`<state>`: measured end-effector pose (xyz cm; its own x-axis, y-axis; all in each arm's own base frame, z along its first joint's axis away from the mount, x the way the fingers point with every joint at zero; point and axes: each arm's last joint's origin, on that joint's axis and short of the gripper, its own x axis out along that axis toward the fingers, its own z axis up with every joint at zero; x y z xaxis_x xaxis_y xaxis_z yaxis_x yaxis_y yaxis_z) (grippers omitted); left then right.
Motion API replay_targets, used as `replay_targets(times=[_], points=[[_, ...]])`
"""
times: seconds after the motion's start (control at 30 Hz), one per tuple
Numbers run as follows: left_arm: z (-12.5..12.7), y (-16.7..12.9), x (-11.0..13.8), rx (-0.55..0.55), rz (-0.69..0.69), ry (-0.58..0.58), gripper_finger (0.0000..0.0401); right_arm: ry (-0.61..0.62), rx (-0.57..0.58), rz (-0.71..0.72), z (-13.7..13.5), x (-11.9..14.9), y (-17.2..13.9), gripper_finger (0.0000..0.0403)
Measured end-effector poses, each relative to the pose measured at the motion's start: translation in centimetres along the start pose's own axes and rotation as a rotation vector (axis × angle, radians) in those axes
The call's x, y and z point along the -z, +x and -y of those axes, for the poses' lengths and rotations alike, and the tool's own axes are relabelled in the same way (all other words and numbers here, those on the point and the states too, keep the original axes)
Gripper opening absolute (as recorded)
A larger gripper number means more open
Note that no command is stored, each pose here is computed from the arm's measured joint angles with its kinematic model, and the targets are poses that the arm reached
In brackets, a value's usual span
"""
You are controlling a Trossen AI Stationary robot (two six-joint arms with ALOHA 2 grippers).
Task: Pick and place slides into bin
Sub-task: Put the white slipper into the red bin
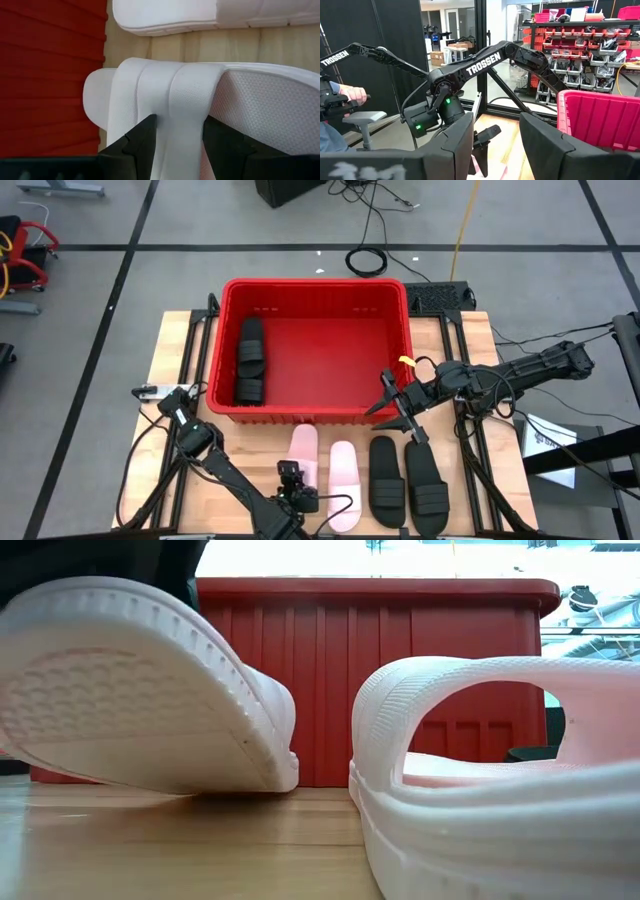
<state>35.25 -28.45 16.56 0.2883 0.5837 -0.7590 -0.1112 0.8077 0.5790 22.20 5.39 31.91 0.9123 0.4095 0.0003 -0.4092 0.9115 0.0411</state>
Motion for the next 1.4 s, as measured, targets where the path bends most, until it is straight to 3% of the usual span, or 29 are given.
replay_targets(times=[0.27, 0.6, 0.8, 0.93, 1.4], points=[[-0.6, 0.5, -0.3, -0.023, -0.01, -0.001, 0.0155, 0.0, 0.0, 0.0, 0.0, 0.0, 0.0, 0.0153], [-0.8, 0.6, -0.4, -0.018, -0.024, 0.05, 0.0009, 0.0, 0.0, 0.0, 0.0, 0.0, 0.0, 0.0153], [-0.8, 0.7, -0.4, -0.018, -0.027, 0.05, 0.0019, 0.0, 0.0, 0.0, 0.0, 0.0, 0.0, 0.0153], [-0.8, 0.1, -0.4, -0.011, -0.026, 0.056, 0.0005, 0.0, 0.0, 0.0, 0.0, 0.0, 0.0, 0.0153], [-1.2, -5.2, -1.0, 0.037, 0.109, 0.05, 0.0, -0.004, 0.0, 0.0, 0.0, 0.0, 0.0, 0.0153]])
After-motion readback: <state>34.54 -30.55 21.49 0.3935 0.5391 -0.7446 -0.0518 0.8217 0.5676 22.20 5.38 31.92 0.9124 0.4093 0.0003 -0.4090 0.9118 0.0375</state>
